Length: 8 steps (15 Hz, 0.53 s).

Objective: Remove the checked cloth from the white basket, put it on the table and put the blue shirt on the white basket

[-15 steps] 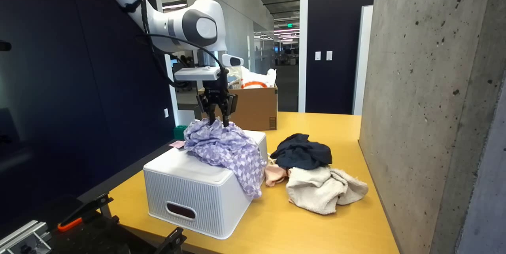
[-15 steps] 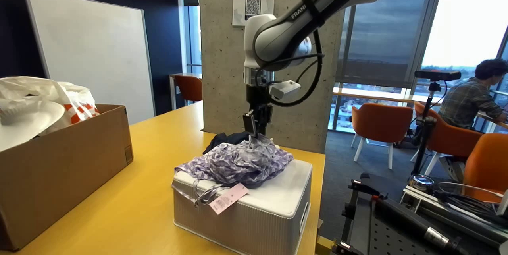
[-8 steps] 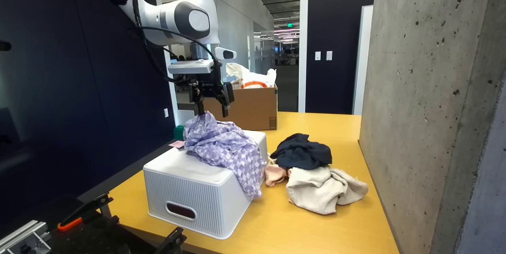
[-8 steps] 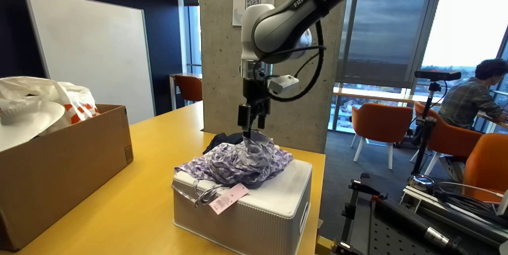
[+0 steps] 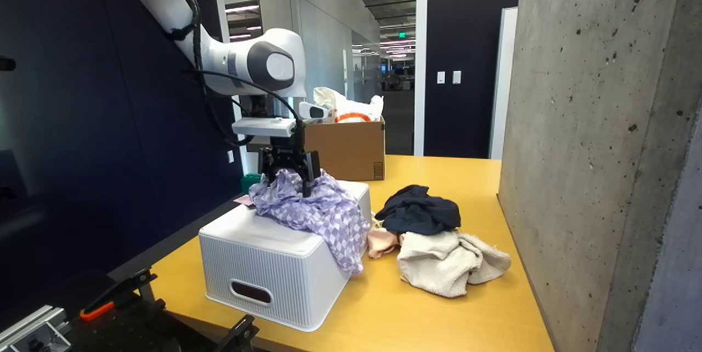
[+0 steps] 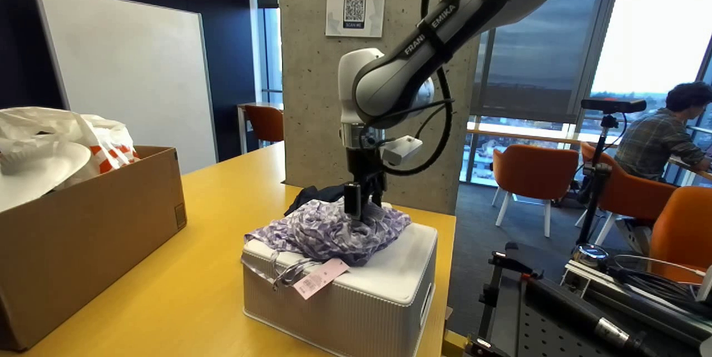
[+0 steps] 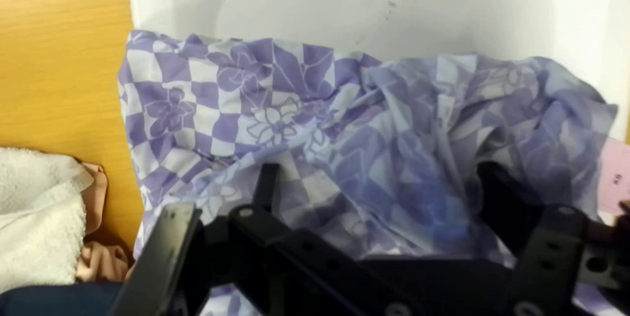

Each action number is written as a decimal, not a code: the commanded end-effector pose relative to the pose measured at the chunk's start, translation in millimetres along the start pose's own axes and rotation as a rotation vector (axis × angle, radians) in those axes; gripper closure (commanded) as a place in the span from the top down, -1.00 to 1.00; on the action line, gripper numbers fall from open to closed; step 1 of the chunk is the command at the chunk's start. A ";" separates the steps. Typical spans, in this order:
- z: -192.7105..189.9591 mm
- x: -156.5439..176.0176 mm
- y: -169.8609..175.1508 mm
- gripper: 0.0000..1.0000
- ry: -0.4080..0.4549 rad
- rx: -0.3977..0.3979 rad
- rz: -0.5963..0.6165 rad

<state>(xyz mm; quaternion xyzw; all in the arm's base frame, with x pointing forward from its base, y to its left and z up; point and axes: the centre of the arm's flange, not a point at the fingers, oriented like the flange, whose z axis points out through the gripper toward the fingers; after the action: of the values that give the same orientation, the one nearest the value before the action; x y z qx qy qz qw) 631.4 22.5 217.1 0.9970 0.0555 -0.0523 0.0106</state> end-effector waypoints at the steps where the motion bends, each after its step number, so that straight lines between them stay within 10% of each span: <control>1: 34.2 13.8 11.7 1.00 -0.047 0.019 -0.001; 5: 58.3 18.0 10.7 1.00 -0.071 0.018 -0.001; 8: 56.0 17.6 6.0 0.36 -0.070 0.023 -0.015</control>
<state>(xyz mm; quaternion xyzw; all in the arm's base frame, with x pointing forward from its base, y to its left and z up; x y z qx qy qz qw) 637.6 14.9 166.0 0.9953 0.0531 -0.0811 0.0089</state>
